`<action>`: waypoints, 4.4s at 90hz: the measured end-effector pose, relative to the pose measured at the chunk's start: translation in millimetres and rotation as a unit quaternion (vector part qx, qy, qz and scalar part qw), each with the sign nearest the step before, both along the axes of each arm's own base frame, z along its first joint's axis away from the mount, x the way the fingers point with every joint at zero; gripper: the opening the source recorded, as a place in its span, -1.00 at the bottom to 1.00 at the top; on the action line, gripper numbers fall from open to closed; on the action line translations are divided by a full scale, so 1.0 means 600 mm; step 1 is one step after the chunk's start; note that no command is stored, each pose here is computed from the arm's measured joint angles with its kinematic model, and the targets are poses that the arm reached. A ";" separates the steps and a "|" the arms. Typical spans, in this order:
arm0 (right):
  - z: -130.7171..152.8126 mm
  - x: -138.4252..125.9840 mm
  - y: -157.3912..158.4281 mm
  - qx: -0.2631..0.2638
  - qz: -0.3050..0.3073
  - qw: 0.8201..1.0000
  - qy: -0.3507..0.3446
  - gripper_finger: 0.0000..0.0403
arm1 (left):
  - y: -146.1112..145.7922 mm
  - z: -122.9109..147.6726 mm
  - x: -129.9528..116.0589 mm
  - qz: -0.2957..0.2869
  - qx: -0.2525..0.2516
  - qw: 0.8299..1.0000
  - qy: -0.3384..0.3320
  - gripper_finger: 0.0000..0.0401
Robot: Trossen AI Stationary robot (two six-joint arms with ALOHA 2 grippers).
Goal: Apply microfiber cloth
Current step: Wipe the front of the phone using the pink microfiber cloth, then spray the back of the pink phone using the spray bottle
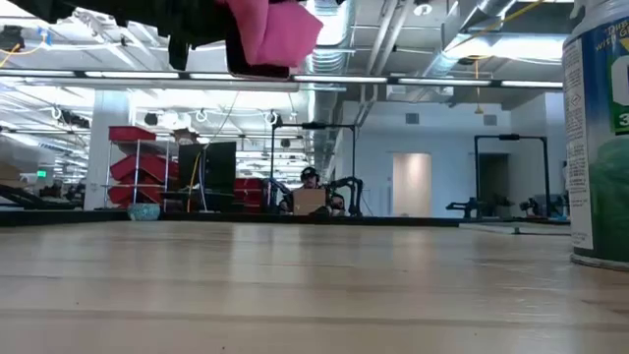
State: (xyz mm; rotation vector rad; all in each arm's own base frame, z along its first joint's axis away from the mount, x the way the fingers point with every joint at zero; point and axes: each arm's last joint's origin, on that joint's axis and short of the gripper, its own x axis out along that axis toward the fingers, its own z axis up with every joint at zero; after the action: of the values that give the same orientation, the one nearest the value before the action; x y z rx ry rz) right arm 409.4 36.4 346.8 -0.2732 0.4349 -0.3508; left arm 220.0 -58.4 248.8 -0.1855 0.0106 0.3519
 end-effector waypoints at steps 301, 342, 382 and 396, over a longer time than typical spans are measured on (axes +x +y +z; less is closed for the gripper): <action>-0.360 -0.152 -0.011 0.305 -0.053 0.949 0.058 -0.10 | -0.006 -0.012 -0.003 -0.006 0.019 0.999 0.036 -0.99; -0.330 -0.131 -0.013 0.303 -0.012 0.952 -0.041 0.40 | -0.006 -0.011 -0.003 -0.008 0.043 0.998 0.043 -0.99; -0.239 -0.093 -0.019 0.234 0.028 0.969 -0.071 0.31 | -0.004 -0.012 -0.004 0.002 0.177 0.980 0.096 -0.99; -0.193 -0.116 -0.025 0.197 0.006 0.978 -0.068 -0.13 | -0.002 -0.016 -0.005 0.016 0.240 0.962 0.133 -0.99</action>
State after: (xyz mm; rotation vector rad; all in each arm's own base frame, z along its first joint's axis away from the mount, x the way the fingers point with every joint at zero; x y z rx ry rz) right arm 340.0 21.3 231.2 0.1343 0.3597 -0.2624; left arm 217.0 -59.8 239.5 0.3435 0.1872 0.3989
